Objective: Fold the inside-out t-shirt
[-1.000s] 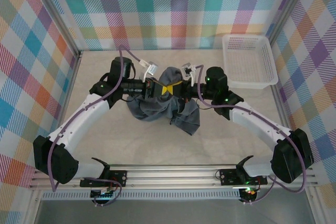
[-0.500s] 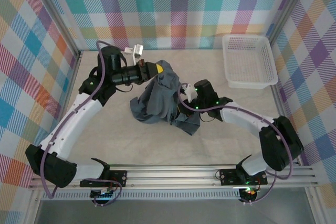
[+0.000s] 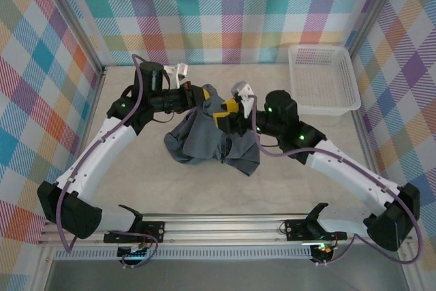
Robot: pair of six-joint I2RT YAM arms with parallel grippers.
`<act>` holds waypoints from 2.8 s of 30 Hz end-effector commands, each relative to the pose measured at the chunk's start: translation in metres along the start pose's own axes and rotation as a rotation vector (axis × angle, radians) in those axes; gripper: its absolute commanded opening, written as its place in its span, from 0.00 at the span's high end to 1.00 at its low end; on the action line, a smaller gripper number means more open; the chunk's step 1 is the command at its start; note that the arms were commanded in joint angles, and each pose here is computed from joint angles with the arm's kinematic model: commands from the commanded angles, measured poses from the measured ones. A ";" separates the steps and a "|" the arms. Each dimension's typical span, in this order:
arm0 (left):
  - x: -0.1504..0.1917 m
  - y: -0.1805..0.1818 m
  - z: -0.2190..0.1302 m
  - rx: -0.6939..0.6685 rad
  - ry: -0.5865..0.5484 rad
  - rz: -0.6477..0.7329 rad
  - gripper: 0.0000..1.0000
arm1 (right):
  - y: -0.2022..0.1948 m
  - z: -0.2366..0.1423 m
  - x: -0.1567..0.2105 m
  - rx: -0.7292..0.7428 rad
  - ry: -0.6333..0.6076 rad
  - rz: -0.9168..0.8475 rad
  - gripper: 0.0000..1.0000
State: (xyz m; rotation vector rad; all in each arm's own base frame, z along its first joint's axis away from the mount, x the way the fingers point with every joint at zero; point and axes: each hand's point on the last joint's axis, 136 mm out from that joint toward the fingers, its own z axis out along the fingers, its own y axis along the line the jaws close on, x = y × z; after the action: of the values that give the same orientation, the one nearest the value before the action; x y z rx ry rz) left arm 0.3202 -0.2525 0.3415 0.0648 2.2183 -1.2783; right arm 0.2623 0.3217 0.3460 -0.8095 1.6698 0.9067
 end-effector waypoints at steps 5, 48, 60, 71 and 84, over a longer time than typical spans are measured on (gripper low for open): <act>-0.007 -0.028 -0.008 0.062 -0.017 0.081 1.00 | -0.026 0.048 0.007 0.059 0.082 0.051 0.66; 0.000 -0.007 -0.032 0.082 -0.154 0.257 0.32 | -0.034 0.000 -0.025 -0.375 -0.032 0.671 1.00; -0.007 -0.008 -0.001 0.139 -0.118 0.235 0.91 | -0.041 -0.003 -0.017 -0.299 -0.028 0.674 1.00; 0.013 0.016 -0.017 0.071 -0.121 0.173 1.00 | -0.083 -0.034 0.126 0.073 0.054 0.849 0.71; 0.109 0.074 0.015 -0.040 0.049 0.154 1.00 | -0.054 -0.056 0.145 0.110 0.236 0.360 0.38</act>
State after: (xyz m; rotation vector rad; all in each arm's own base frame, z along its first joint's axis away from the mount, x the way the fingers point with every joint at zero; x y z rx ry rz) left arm 0.2538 -0.2519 0.2009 0.2392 2.3281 -1.1735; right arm 0.2454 0.2237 0.2032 -0.3145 2.1240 1.1100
